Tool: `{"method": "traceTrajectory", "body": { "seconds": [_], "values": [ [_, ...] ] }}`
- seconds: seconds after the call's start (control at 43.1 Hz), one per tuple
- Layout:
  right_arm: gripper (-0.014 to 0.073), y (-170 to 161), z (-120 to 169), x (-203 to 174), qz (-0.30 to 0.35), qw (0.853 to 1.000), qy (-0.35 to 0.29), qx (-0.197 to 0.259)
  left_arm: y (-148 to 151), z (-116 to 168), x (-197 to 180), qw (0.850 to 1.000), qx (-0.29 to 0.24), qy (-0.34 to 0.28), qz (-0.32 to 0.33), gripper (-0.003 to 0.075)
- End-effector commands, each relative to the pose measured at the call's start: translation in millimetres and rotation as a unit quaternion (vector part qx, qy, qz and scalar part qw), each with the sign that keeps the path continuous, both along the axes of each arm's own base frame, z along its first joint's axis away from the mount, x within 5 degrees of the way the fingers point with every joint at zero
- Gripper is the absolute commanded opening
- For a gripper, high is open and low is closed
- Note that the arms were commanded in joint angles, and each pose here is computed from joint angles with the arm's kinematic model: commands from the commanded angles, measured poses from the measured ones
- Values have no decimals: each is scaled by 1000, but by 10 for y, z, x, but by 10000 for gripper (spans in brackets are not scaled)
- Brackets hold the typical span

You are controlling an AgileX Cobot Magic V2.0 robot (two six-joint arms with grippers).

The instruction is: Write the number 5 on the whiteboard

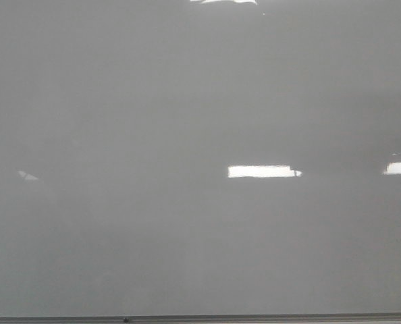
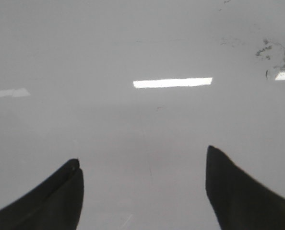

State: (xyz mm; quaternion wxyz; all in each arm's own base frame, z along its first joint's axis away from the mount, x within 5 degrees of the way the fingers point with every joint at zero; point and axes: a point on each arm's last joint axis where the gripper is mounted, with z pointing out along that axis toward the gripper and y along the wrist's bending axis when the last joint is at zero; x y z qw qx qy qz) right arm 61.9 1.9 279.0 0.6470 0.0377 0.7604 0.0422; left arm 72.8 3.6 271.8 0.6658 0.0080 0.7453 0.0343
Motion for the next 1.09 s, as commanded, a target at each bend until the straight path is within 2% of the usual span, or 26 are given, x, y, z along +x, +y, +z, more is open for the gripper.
{"method": "traceTrajectory", "body": {
  "seconds": [0.0, 0.278, 0.464, 0.649, 0.95, 1.066],
  "values": [
    [561, -13, 188, 12, -7, 999, -52, -6, -11, 152, 120, 1000, 2, -17, -7, 598],
    [561, -13, 163, 19, -7, 999, -49, -6, 32, 178, 770, 994, 11, 105, 5, 598],
    [561, -13, 163, 19, -7, 999, -49, -6, 218, 198, 1199, 988, -3, 145, 49, 598],
    [561, -14, 169, 19, -7, 999, -53, -6, 260, 72, 1579, 989, -6, 143, 41, 598],
    [561, -14, 169, 19, -7, 999, -53, -6, 294, -162, 1989, 987, -9, 154, 30, 597],
    [561, -14, 169, 19, -7, 999, -53, -6, 298, -188, 2076, 989, -10, 145, 27, 563]
  ]
}}
